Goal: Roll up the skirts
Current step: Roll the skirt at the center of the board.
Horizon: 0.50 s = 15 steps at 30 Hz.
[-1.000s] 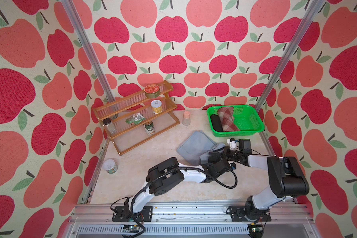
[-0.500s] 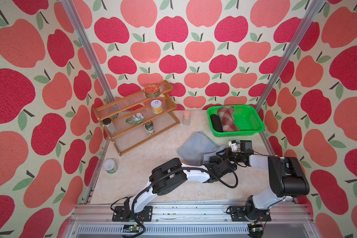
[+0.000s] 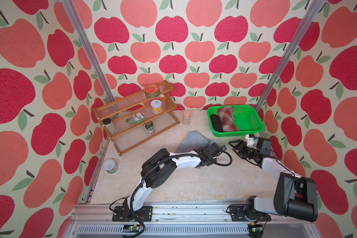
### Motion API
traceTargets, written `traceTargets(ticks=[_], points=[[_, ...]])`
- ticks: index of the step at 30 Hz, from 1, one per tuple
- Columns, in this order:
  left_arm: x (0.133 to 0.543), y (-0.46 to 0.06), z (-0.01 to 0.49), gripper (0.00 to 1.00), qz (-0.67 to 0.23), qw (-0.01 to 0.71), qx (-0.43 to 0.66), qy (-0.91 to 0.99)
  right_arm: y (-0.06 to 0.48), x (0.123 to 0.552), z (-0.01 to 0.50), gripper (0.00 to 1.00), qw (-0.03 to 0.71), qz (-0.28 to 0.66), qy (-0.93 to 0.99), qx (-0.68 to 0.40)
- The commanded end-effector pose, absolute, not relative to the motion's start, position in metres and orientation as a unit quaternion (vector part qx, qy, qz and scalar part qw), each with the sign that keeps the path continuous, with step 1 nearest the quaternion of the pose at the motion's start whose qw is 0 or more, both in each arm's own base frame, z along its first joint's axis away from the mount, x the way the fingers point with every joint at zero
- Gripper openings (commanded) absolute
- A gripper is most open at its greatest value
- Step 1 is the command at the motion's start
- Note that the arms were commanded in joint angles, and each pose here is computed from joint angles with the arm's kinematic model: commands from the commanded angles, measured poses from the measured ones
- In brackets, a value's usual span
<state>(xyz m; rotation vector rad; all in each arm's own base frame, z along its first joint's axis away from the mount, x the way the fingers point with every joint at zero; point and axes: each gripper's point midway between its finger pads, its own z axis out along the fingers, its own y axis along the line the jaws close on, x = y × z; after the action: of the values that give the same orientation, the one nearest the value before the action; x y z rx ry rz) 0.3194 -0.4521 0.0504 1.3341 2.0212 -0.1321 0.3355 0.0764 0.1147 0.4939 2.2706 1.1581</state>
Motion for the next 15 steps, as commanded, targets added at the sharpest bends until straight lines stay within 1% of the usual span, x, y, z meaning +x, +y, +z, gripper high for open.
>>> traceTargets(ticks=[1, 7, 8, 10, 15], points=[[0.271, -0.409, -0.016, 0.00, -0.135, 0.165, 0.487, 0.847, 0.081, 0.318, 0.101, 0.73, 0.248, 0.437, 0.846, 0.179], [0.273, -0.411, -0.002, 0.00, -0.286, 0.124, 0.403, 0.861, 0.100, 0.307, 0.088, 0.74, 0.235, 0.474, 0.834, 0.156], [0.273, -0.412, 0.000, 0.00, -0.310, 0.115, 0.388, 0.860, 0.103, 0.307, 0.087, 0.77, 0.234, 0.475, 0.835, 0.150], [0.273, -0.413, 0.003, 0.00, -0.349, 0.104, 0.364, 0.857, 0.111, 0.308, 0.087, 0.80, 0.234, 0.478, 0.835, 0.138], [0.274, -0.414, 0.004, 0.00, -0.424, 0.081, 0.314, 0.846, 0.132, 0.315, 0.080, 0.81, 0.215, 0.494, 0.835, 0.113]])
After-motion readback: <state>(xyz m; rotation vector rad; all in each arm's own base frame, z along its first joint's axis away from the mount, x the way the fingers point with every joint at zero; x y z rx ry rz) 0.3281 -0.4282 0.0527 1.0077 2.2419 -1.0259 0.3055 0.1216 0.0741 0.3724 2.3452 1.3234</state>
